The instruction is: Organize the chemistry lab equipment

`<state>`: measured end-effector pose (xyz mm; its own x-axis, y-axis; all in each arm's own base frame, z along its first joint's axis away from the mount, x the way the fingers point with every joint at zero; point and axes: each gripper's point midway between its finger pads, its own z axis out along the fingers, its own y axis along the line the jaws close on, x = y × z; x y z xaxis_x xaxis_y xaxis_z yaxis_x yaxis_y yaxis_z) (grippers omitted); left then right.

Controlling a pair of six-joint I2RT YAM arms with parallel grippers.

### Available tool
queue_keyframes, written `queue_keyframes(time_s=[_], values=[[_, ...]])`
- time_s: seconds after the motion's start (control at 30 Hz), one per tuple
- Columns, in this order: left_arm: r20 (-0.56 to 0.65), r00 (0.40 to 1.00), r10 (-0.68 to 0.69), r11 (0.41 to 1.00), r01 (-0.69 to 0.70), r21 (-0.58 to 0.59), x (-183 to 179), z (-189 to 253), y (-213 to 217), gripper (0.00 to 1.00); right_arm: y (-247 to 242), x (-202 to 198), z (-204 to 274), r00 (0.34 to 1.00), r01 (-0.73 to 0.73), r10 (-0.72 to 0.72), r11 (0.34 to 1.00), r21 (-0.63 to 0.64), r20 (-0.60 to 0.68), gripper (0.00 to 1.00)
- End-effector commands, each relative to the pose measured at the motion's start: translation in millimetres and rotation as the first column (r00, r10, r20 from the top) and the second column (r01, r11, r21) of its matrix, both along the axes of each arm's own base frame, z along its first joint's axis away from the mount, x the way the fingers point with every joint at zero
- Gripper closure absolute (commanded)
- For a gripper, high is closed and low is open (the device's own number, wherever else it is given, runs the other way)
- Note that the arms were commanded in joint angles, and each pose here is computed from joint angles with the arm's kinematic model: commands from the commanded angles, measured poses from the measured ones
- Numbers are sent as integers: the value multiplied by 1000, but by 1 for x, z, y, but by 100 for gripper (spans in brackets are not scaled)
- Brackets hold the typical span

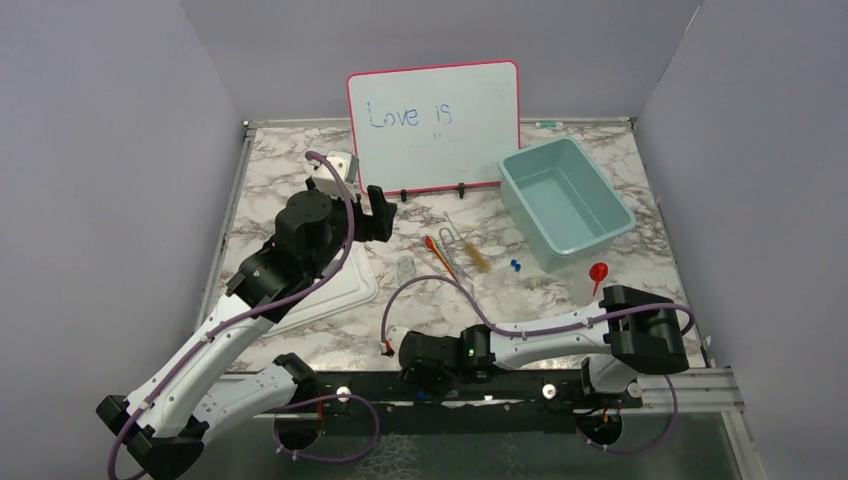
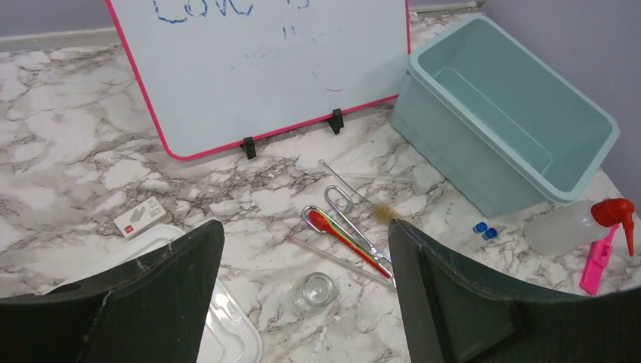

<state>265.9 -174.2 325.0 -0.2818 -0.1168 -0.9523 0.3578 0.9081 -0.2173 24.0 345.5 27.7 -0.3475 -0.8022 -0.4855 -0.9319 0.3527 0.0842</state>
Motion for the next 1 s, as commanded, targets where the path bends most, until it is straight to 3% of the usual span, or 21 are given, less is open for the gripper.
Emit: queue_keyframes(time_s=[0.0,0.2,0.63,0.97], values=[[4,1000,14,1000,-13,-10,-3,1,4,17,13,-11,7,997,-63,65,997,41,-33,54],[-4,1000,15,1000,-15,-3,-3,-4,4,17,8,-26,-6,986,-128,128,992,6,-103,54],[-20,1000,2,1000,-2,-1,-3,-10,1,17,4,-14,-23,995,-94,92,994,-55,-49,82],[-47,999,-2,1000,1,-14,-2,-16,-3,16,21,21,23,993,48,-57,995,93,100,88]])
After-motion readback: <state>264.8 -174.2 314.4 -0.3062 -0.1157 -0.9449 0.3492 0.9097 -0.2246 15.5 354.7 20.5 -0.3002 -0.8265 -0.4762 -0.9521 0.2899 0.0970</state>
